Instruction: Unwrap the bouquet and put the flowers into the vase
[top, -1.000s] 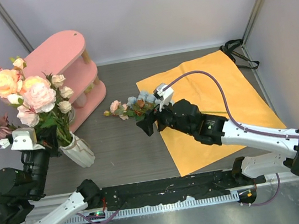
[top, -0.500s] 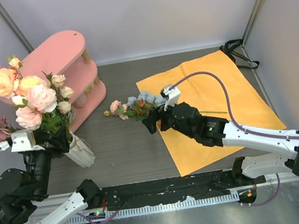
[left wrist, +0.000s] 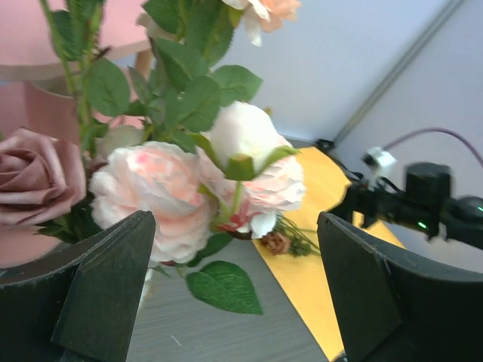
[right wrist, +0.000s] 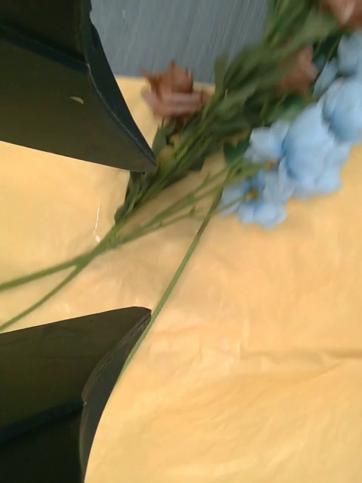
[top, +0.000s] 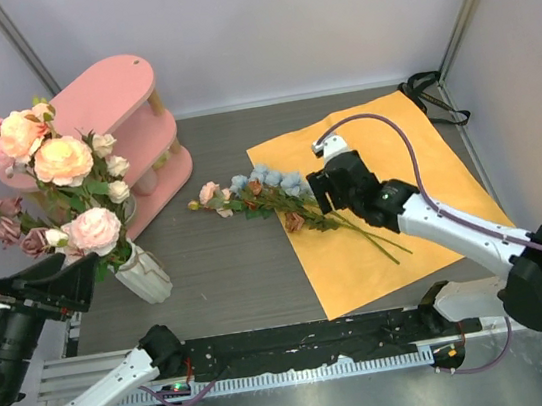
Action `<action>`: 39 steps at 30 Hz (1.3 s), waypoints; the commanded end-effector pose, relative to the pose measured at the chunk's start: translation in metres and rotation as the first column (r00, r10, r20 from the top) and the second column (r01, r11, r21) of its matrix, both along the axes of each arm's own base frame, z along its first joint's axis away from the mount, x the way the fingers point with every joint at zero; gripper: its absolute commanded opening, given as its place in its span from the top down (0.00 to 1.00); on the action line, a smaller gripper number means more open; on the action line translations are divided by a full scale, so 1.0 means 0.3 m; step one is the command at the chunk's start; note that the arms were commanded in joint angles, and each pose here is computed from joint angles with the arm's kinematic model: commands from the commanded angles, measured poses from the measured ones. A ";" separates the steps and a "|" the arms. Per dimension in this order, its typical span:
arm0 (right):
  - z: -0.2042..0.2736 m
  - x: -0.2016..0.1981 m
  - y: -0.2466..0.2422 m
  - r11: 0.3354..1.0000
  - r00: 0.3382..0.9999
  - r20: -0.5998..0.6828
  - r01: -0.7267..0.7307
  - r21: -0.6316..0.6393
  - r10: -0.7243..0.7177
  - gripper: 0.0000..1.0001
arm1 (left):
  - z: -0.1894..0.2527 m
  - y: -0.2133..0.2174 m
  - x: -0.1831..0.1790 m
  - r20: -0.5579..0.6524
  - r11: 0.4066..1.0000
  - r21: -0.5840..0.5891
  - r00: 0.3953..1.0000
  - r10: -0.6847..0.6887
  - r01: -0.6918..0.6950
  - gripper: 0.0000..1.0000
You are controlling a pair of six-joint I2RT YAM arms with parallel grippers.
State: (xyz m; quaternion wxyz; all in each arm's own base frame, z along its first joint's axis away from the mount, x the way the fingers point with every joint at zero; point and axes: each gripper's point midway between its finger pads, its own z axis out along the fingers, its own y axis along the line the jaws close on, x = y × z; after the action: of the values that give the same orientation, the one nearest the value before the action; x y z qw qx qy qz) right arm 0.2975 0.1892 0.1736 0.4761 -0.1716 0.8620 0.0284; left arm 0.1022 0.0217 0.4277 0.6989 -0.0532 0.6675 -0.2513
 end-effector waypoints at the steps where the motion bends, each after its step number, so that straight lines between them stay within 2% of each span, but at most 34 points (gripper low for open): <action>1: -0.073 0.038 -0.054 0.972 0.986 -0.107 -0.149 -0.180 0.131 0.23 | -0.024 -0.139 -0.042 -0.083 0.978 -0.034 0.974 -0.209 0.207 0.07; 3: -0.137 0.052 -0.045 0.957 0.975 -0.169 -0.181 -0.226 0.144 0.28 | -0.020 -0.142 -0.046 -0.097 0.977 -0.037 0.972 -0.214 0.212 0.03; 6: -0.181 0.081 -0.022 0.954 0.965 -0.211 -0.201 -0.223 0.154 0.30 | -0.016 -0.165 -0.042 -0.121 0.973 -0.031 0.965 -0.231 0.229 0.03; 9: -0.198 0.129 -0.037 0.965 0.969 -0.210 -0.175 -0.195 0.133 0.32 | 0.023 -0.239 -0.081 -0.101 0.933 -0.034 0.928 -0.359 0.358 0.04; 10: -0.214 0.138 -0.045 0.965 0.967 -0.218 -0.173 -0.196 0.129 0.33 | 0.049 -0.264 -0.116 -0.082 0.904 -0.044 0.900 -0.428 0.426 0.05; 13: -0.227 0.180 -0.100 0.972 0.975 -0.210 -0.119 -0.204 0.076 0.37 | 0.104 -0.315 -0.149 -0.055 0.858 -0.064 0.857 -0.513 0.510 0.06; 16: -0.246 0.206 -0.144 0.970 0.971 -0.227 -0.120 -0.213 0.070 0.47 | 0.177 -0.341 -0.194 0.014 0.805 -0.092 0.810 -0.587 0.585 0.06; 18: -0.271 0.191 -0.135 0.960 0.955 -0.274 -0.180 -0.212 0.118 0.53 | 0.224 -0.362 -0.221 0.066 0.767 -0.096 0.773 -0.631 0.634 0.05; 19: -0.280 0.172 -0.094 0.949 0.932 -0.299 -0.264 -0.173 0.205 0.53 | 0.236 -0.368 -0.226 0.079 0.758 -0.093 0.764 -0.640 0.645 0.05; 21: -0.282 0.153 -0.058 0.941 0.913 -0.308 -0.316 -0.122 0.267 0.52 | 0.253 -0.394 -0.230 0.091 0.737 -0.082 0.742 -0.664 0.670 0.05; 24: -0.284 0.149 -0.048 0.945 0.916 -0.294 -0.312 -0.099 0.272 0.51 | 0.245 -0.440 -0.214 0.070 0.722 -0.064 0.725 -0.685 0.689 0.05; 31: -0.340 0.112 -0.032 0.939 0.897 -0.319 -0.340 -0.057 0.306 0.50 | 0.139 -0.569 -0.125 -0.071 0.717 -0.025 0.715 -0.696 0.696 0.05; 36: -0.376 0.113 -0.019 0.940 0.887 -0.347 -0.339 -0.039 0.305 0.54 | 0.117 -0.608 -0.101 -0.092 0.714 -0.034 0.709 -0.699 0.699 0.05; 39: -0.389 0.118 -0.004 0.938 0.882 -0.348 -0.347 -0.025 0.317 0.60 | 0.106 -0.616 -0.094 -0.098 0.716 -0.042 0.710 -0.697 0.697 0.05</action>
State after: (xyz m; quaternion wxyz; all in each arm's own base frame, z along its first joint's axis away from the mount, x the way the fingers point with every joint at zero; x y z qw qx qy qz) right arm 0.3240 0.1737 0.0534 0.2834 -0.3282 0.8976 0.0784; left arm 0.0789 -0.1617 0.4405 0.4979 0.1835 0.7067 -0.4680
